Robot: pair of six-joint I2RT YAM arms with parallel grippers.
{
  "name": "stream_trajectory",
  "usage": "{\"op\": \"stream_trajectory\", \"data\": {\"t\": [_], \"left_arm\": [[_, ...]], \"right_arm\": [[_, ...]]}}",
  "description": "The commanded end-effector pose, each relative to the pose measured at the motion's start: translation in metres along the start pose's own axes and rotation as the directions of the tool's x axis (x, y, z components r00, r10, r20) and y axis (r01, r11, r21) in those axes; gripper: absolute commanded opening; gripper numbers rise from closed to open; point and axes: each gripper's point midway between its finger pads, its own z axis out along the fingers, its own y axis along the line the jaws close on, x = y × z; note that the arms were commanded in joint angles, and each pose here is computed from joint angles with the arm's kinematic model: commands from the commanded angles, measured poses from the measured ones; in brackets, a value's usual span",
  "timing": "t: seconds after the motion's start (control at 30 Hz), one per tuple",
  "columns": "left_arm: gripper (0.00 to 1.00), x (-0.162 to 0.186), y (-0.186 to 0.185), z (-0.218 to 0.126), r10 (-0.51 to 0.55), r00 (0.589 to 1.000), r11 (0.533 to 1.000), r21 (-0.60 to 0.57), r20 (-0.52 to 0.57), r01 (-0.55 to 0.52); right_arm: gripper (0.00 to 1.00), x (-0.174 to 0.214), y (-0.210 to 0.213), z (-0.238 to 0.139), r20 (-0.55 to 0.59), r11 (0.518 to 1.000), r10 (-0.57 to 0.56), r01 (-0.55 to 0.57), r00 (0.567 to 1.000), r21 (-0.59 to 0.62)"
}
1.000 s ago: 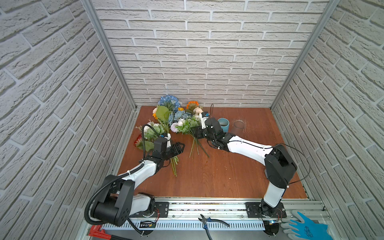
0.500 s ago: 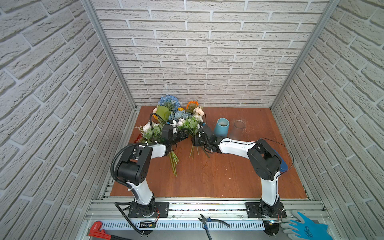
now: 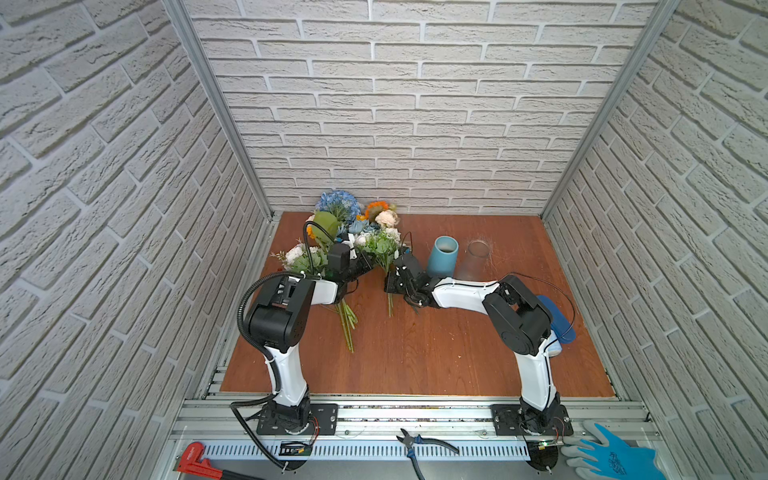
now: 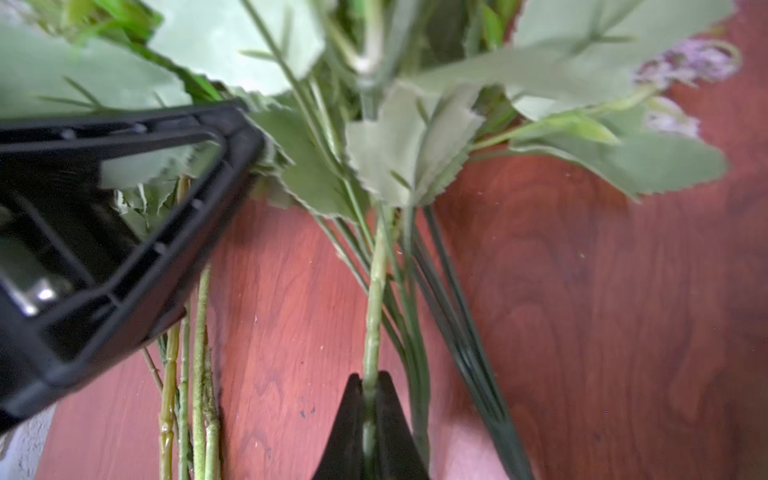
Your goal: Arrange the flowers into the vase
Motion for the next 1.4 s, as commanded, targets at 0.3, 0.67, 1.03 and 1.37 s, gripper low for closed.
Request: {"op": "stream_trajectory", "data": {"t": [0.3,0.67,1.03,1.37], "left_arm": [[0.01,-0.062,0.006,-0.018,0.042,0.991,0.999,-0.013,0.130,-0.041],[0.04,-0.064,0.020,-0.059,0.123,0.986,0.983,-0.148,0.114,-0.106],[0.18,-0.045,0.013,-0.054,0.107,0.993,0.990,-0.100,0.043,-0.103],[0.69,-0.020,0.005,-0.047,0.043,0.999,0.998,-0.043,-0.010,-0.043]], "right_arm": [[0.06,0.000,-0.010,-0.062,-0.039,0.998,-0.061,0.061,0.997,-0.017],[0.06,-0.019,-0.026,-0.065,0.015,0.996,-0.080,0.079,0.997,0.035],[0.06,-0.036,0.001,-0.062,0.038,0.991,-0.111,0.113,0.993,-0.073],[0.06,-0.066,0.019,-0.092,0.128,0.980,-0.171,0.182,0.977,-0.076]]}}
